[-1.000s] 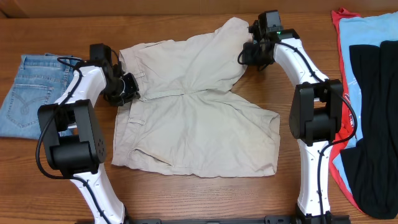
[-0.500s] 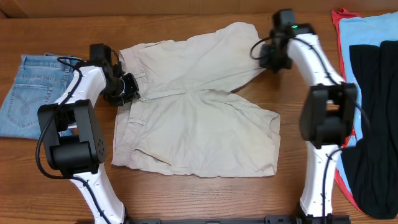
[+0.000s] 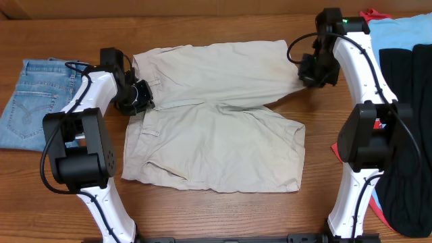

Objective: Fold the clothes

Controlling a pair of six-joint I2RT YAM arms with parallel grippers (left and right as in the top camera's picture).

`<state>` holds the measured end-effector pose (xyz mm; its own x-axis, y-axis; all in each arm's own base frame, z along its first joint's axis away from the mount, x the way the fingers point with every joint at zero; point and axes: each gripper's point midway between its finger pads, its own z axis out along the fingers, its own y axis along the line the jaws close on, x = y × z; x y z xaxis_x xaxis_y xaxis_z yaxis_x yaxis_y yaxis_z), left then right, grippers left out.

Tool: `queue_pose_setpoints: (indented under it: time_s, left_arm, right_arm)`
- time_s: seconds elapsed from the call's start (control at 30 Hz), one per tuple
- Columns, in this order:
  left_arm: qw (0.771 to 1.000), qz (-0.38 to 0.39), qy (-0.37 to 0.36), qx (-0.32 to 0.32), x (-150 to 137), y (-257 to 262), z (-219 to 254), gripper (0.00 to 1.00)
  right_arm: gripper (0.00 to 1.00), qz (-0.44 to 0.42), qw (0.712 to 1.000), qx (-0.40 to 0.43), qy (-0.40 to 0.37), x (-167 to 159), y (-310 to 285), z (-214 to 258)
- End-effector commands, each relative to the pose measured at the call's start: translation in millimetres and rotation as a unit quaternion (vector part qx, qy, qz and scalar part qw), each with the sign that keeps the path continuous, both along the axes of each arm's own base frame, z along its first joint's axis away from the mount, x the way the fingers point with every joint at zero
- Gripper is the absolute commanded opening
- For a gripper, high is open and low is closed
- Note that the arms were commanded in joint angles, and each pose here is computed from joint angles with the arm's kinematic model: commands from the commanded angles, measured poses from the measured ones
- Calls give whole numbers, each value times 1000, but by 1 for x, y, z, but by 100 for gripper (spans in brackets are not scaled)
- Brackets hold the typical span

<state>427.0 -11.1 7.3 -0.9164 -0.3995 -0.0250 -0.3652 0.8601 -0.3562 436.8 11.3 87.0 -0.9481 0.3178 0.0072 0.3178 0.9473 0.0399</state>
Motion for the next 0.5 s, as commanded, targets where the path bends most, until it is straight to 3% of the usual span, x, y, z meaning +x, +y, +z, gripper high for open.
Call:
queue_pose_setpoints:
  time_s: [0.0, 0.1, 0.2, 0.33, 0.47]
  left_arm:
    - [999, 11, 12, 43, -5, 23, -5, 4]
    - [999, 10, 12, 44, -5, 23, -6, 5]
    - [999, 10, 12, 44, -5, 23, -5, 6]
    - [999, 10, 12, 44, -6, 23, -6, 7]
    - [998, 10, 12, 58, -5, 28, -6, 8]
  right_arm:
    - [17, -21, 999, -44, 14, -10, -32, 3]
    - [28, -20, 998, -54, 19, -13, -35, 2]
    - [28, -20, 998, -54, 14, -10, -35, 2]
    - [24, -8, 1000, -19, 2, -4, -23, 2]
    - [14, 85, 989, 111, -44, 12, 23, 9]
